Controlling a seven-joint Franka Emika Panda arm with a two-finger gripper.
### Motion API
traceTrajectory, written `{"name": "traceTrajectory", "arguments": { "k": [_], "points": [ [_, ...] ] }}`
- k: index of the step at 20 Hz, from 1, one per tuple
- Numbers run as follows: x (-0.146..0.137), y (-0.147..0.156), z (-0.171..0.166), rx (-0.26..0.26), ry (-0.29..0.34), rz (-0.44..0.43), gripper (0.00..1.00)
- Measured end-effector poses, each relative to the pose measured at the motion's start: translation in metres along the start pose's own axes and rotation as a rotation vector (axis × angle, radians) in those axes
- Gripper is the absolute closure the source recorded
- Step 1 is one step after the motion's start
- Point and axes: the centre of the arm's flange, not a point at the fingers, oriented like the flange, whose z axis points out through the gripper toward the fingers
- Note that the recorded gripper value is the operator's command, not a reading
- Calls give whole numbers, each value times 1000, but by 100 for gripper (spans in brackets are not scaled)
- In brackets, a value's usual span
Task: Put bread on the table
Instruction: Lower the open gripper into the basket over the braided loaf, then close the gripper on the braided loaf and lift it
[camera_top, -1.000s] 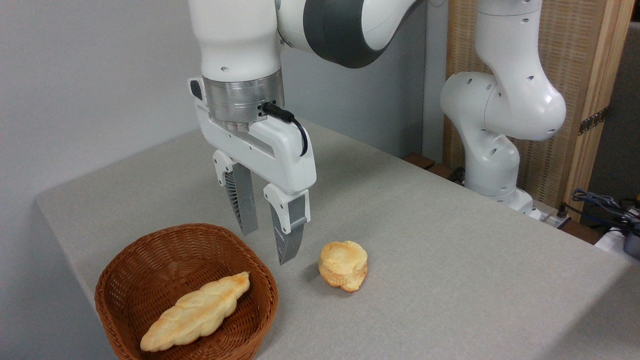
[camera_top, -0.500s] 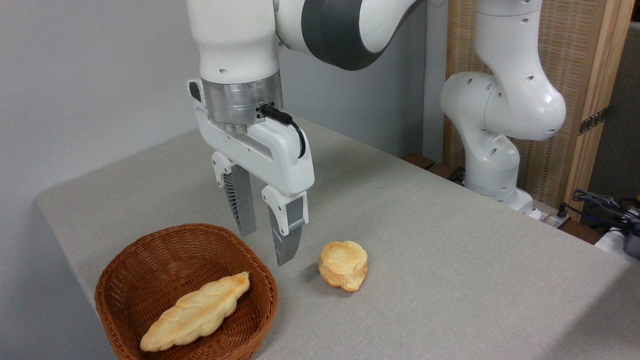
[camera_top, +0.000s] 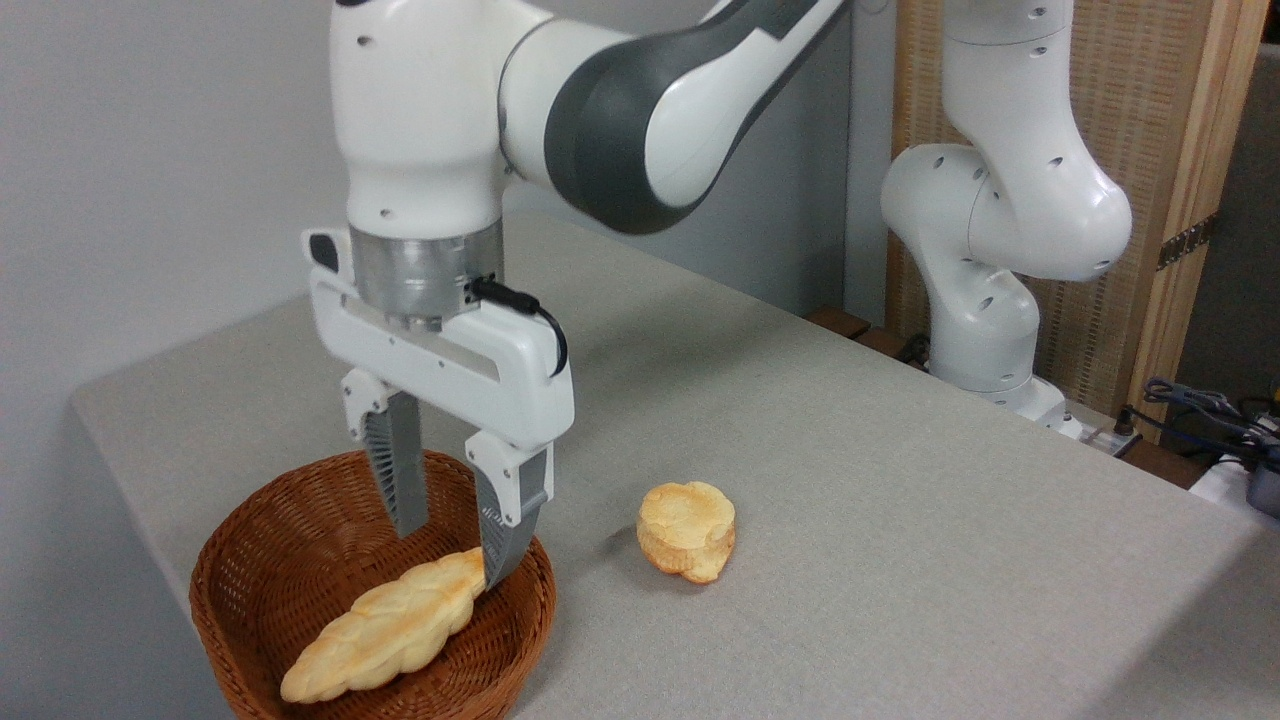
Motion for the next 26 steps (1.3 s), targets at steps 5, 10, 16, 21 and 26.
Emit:
{"name": "traceTrajectory", "arguments": {
  "k": [5, 10, 16, 21, 26],
  "points": [
    [15, 14, 34, -21, -9, -151, 0],
    [27, 17, 67, -23, 15, -202, 0],
    [37, 28, 85, -32, 26, -182, 0],
    [44, 39, 98, -33, 27, -158, 3],
    [47, 46, 98, -16, 21, -129, 70]
  ]
}}
